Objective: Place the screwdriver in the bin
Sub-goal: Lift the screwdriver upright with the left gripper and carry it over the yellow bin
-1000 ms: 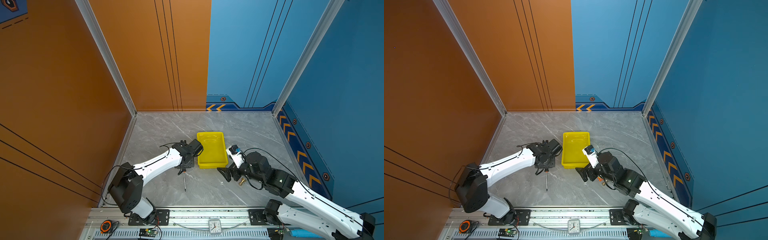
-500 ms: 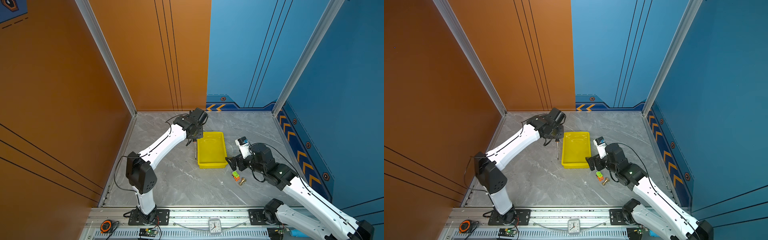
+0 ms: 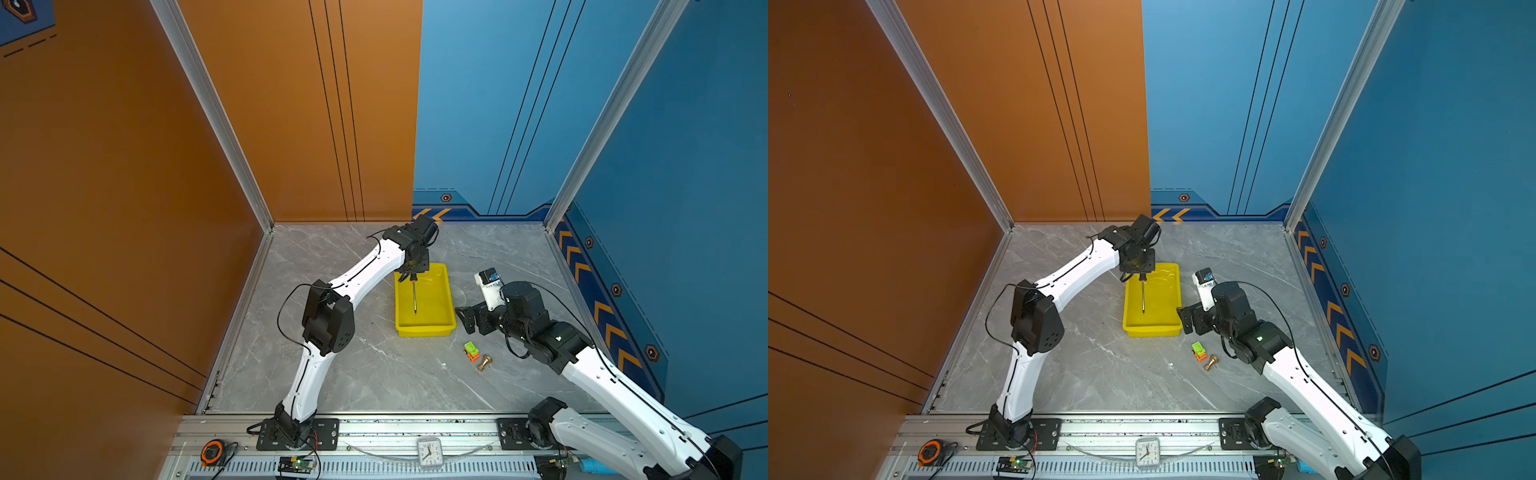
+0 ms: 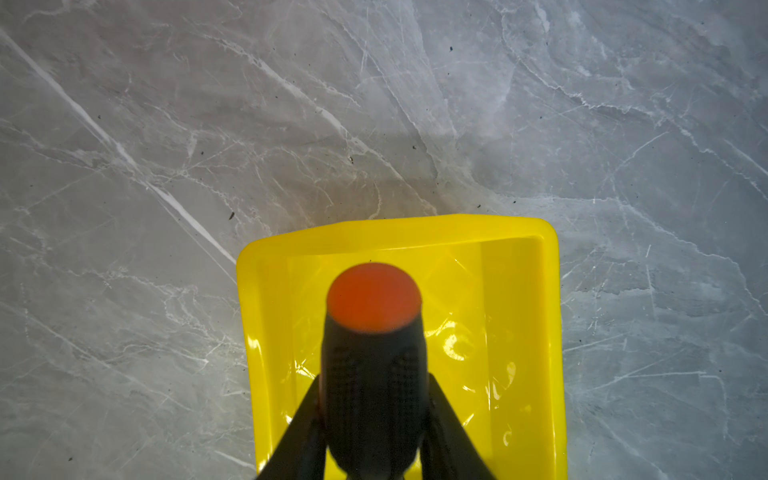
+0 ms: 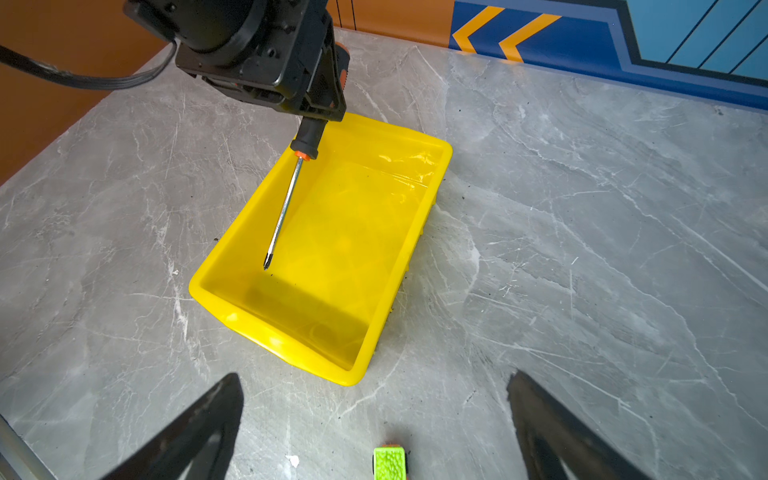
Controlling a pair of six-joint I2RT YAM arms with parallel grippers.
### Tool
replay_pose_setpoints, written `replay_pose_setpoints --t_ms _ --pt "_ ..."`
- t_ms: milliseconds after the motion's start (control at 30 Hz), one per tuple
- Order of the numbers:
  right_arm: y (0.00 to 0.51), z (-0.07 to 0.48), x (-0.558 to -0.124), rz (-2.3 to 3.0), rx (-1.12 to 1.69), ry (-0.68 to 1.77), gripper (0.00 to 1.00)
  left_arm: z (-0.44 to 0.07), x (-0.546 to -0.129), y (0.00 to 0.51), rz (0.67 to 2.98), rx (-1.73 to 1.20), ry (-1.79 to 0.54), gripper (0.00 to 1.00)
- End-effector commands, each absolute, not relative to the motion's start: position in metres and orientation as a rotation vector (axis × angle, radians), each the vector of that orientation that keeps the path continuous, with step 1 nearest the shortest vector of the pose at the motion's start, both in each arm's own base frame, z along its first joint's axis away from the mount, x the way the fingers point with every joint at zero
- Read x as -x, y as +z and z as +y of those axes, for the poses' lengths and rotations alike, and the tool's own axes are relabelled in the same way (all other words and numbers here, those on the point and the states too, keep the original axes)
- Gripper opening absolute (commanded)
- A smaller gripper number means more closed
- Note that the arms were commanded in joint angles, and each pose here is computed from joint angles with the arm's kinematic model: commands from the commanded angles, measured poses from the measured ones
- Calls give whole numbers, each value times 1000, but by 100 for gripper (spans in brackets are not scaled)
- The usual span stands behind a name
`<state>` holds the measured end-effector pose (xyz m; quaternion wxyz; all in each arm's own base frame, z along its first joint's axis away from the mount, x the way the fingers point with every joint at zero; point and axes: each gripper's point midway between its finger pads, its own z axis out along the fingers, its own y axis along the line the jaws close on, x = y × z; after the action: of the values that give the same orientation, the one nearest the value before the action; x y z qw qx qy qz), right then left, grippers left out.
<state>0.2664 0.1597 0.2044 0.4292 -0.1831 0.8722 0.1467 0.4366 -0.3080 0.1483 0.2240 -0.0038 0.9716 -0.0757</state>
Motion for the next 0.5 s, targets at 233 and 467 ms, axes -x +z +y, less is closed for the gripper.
replay_pose_setpoints --t_ms 233,467 --pt "212 159 -274 2157 452 346 100 -328 -419 127 2730 -5 -193 0" --pt "213 159 -273 2151 449 350 100 -331 -420 114 2748 10 -184 0"
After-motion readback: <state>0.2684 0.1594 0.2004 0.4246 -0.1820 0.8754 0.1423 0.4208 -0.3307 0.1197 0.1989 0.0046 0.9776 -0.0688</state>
